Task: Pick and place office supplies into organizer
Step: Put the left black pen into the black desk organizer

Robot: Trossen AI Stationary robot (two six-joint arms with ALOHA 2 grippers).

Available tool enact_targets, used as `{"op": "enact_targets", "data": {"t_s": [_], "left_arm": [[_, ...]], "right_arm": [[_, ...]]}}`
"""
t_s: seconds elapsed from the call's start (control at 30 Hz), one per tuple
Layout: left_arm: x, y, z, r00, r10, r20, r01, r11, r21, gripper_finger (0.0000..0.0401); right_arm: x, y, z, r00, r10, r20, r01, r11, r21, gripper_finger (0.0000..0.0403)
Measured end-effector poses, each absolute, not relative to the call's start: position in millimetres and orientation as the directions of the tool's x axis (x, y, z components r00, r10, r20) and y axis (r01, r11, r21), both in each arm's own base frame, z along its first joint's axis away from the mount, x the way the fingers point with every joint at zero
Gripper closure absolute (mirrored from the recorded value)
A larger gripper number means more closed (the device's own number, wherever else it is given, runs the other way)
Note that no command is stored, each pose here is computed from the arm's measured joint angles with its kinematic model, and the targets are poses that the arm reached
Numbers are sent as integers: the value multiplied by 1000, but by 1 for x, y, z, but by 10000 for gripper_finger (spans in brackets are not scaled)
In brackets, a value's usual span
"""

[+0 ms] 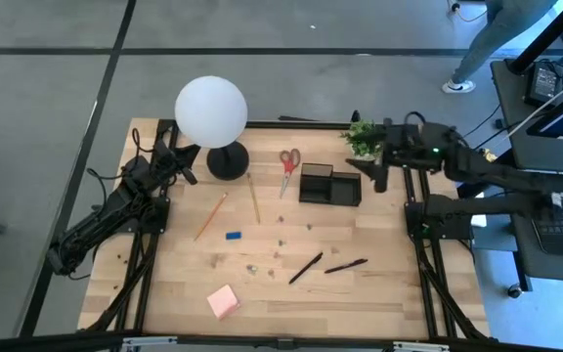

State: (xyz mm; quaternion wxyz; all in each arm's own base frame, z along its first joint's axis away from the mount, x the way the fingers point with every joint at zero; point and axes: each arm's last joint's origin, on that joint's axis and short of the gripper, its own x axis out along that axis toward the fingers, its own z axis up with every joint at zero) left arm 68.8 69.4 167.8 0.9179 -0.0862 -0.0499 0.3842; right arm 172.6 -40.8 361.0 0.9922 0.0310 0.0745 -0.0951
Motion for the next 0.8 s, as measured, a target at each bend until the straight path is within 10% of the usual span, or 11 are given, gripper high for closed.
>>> {"op": "enact_targets", "data": {"t_s": [0.33, 0.8], "left_arm": [[69, 69, 168, 697, 717, 26, -700, 687, -196, 368], [68, 70, 168, 658, 752, 25, -734, 649, -197, 368]], "right_arm": [[224, -11, 356, 892, -28, -451, 76, 993, 88, 117], [228, 60, 284, 324, 9, -946, -4, 1000, 9, 126]]}}
